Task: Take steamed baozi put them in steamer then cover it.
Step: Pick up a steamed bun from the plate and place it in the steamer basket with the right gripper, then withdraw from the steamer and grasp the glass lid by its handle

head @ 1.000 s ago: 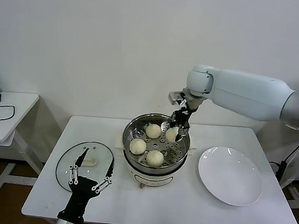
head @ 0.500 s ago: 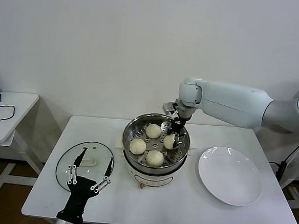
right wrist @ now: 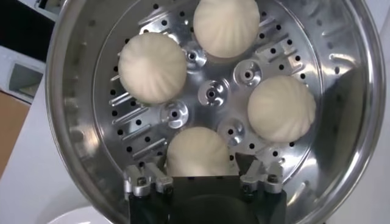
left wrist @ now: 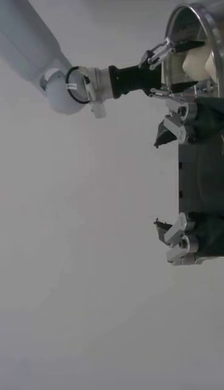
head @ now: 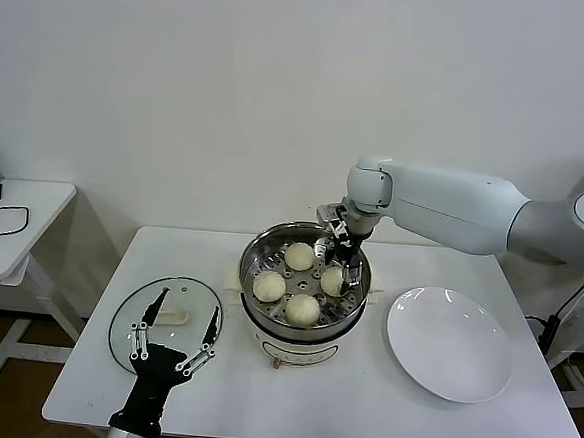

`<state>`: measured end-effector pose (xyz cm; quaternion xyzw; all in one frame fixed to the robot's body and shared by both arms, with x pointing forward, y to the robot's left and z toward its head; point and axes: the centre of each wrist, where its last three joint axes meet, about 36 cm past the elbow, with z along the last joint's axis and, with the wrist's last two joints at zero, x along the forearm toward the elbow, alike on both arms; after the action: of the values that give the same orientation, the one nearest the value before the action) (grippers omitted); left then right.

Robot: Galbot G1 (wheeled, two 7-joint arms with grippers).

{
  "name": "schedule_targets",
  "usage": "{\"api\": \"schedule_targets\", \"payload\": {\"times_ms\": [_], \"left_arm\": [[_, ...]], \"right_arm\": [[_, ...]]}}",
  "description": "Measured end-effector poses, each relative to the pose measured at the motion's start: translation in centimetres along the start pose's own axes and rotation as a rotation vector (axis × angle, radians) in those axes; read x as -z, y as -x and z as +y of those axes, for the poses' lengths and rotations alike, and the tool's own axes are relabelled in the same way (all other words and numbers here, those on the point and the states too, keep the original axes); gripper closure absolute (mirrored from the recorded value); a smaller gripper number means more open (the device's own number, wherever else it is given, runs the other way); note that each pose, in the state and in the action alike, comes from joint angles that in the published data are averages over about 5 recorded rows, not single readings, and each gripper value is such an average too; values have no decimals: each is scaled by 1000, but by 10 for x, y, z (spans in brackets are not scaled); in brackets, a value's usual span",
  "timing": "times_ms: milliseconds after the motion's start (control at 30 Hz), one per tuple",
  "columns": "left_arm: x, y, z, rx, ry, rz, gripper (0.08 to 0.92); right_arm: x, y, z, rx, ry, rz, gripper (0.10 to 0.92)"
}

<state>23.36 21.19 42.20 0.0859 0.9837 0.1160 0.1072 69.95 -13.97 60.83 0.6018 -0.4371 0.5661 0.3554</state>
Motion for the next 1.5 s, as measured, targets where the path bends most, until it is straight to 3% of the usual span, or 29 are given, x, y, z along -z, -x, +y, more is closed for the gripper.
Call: {"api": "schedule_targets", "payload": {"times_ms": [233,433,733,1067,1333,1500], "left_arm": [[1,1,0,-7,6,-1,177],[2,5,3,-8,30,-9,177],[3,17,11,16,110,-37,177],[-2,35,21,88,270,-62,177],[-26,48,35,128,493,-84,177],[-55,47,46,107,667,-75,177]], "right_arm": [[-6,-22,8,-43,-14,-50,200],[-16,-40,28,-201,-27,-208,200],[-42,-33,79,-745,34,-537,200],[-85,23,141,-1378,420,-879,200],[-118,79,195,-1675,774,-996,200],[-134,116,236,-1787,946,-1003,200]]}}
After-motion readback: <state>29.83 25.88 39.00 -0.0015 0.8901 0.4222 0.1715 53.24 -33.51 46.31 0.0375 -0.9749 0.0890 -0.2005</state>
